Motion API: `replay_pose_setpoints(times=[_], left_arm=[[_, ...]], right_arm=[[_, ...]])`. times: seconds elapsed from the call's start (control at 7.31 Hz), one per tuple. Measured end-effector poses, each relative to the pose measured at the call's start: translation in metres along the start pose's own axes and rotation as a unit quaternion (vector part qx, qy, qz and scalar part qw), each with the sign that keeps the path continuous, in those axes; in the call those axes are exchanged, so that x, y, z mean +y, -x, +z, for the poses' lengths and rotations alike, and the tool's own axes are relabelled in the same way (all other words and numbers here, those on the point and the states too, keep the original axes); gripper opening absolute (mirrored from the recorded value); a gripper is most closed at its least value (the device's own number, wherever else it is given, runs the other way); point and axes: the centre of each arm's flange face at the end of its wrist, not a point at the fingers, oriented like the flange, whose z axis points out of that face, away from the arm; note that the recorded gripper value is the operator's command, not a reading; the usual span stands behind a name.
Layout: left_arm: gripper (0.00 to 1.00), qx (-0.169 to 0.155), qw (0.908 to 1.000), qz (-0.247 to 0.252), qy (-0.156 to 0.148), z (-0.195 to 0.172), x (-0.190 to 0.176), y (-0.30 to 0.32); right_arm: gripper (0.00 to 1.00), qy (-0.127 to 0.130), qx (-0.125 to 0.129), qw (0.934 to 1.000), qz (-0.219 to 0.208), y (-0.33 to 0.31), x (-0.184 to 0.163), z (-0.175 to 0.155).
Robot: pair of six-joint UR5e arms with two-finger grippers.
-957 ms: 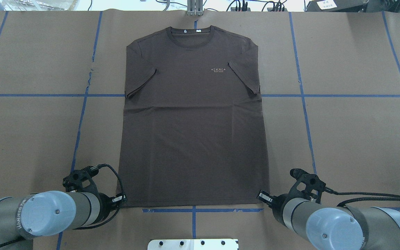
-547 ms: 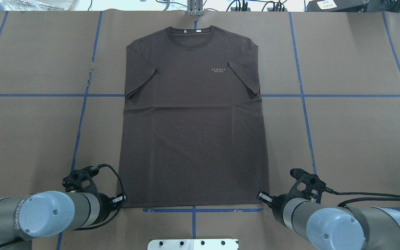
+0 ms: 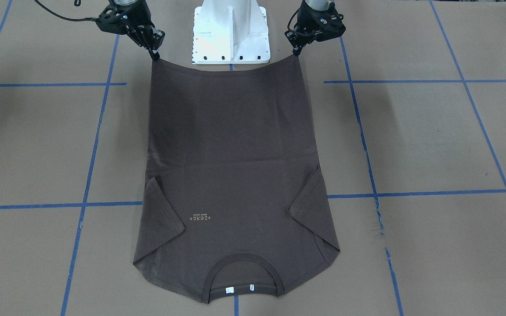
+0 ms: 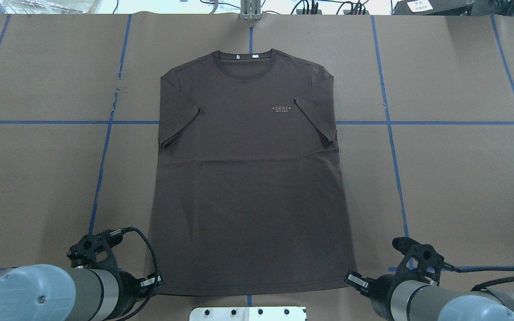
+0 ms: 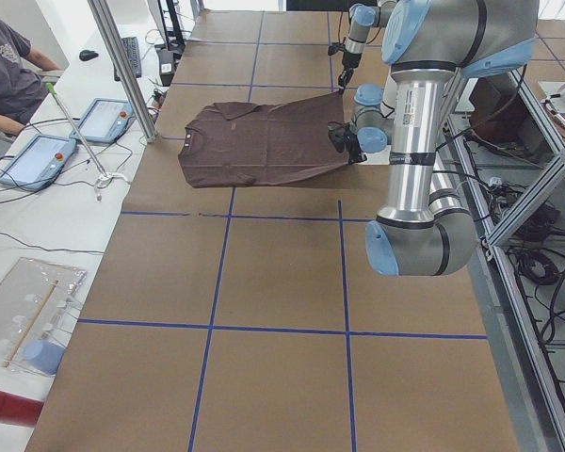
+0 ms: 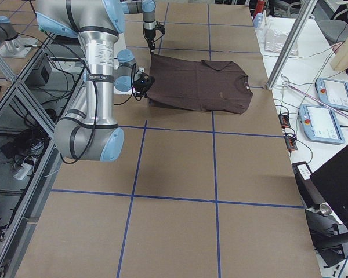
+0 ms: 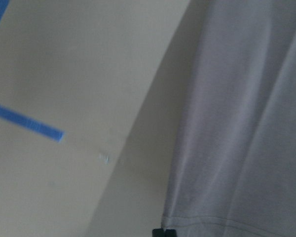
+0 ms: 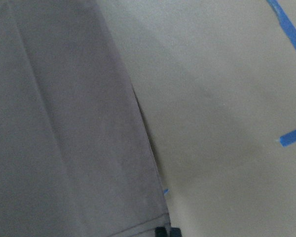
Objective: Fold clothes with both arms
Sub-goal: 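Grasp both hem corners with the left and right grippers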
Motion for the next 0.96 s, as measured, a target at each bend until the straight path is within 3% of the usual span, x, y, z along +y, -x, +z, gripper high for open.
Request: replay_pose_setpoints(times=[0.14, 0.41, 0.68, 0.96], left_arm=[[0.00, 0.000, 1.0000, 0.002, 0.010, -0.013, 0.005, -0.002], [0.00, 0.004, 1.0000, 0.000, 0.008, -0.024, 0.002, -0.015], [0.00, 0.012, 0.9989, 0.010, -0.043, -0.036, -0.054, -0.062], [0.00, 0.002, 0.9924, 0.039, -0.116, -0.044, -0.152, -0.107]], right_arm=[[0.00, 0.004, -0.009, 0.9999, 0.006, 0.003, -0.002, -0.014], [0.00, -0.019, -0.028, 0.9992, 0.024, 0.016, -0.031, -0.025], [0.00, -0.053, -0.041, 0.9976, 0.017, 0.053, -0.078, -0.005], [0.00, -0.071, -0.033, 0.9969, 0.009, 0.108, -0.168, 0.023]])
